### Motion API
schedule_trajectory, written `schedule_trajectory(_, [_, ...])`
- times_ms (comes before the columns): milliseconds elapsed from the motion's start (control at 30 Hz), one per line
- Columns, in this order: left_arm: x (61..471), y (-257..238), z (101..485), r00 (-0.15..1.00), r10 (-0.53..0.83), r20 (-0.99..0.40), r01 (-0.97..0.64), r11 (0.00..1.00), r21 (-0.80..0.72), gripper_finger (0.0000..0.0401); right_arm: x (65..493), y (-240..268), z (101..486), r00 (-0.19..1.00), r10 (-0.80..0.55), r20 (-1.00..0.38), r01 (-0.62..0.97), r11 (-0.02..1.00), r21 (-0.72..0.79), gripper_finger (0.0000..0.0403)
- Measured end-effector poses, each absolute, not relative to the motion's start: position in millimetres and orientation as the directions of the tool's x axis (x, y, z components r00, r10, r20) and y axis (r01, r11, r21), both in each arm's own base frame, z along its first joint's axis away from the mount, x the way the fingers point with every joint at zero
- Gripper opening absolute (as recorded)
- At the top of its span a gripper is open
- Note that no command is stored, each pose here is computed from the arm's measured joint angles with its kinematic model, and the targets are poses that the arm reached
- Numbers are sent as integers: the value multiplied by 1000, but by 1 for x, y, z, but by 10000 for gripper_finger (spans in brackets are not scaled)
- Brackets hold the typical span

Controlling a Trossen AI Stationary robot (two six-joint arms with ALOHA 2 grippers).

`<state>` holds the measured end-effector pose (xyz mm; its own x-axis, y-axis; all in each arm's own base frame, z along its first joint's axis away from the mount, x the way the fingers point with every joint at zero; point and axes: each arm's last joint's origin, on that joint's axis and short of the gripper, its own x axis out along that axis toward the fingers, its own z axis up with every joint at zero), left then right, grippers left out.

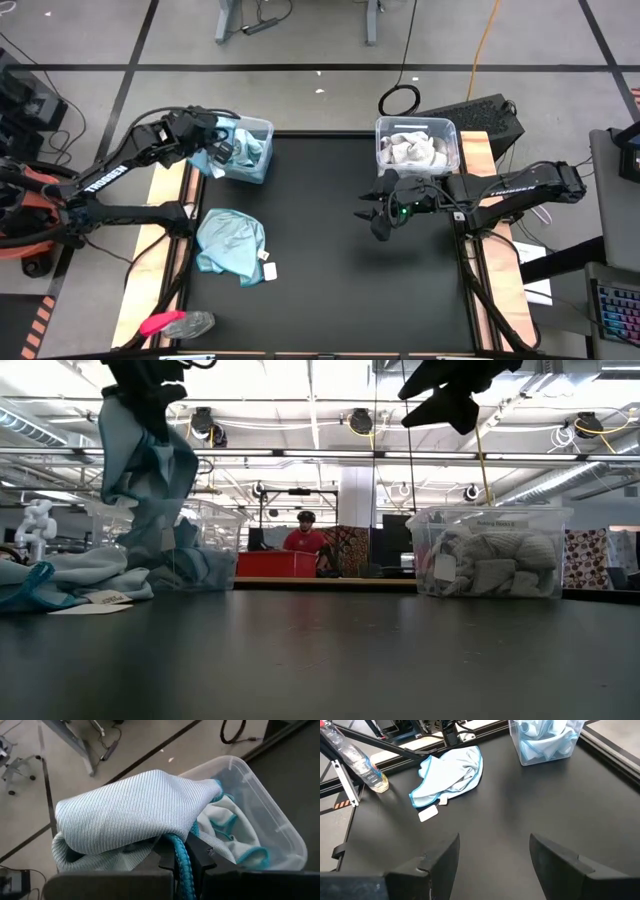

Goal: Sort microfiber towel by color & place in baskets
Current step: Put the blue microfiber towel into the left transparent bin

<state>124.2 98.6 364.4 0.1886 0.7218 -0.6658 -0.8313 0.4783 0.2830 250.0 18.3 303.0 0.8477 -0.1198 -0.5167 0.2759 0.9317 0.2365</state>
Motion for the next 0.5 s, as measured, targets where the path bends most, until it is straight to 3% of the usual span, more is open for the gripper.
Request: schedule_trajectory(500, [136, 128, 332, 195, 698, -689, -871, 446, 205, 10, 249, 23, 302, 846, -105, -523, 271, 929, 252, 231])
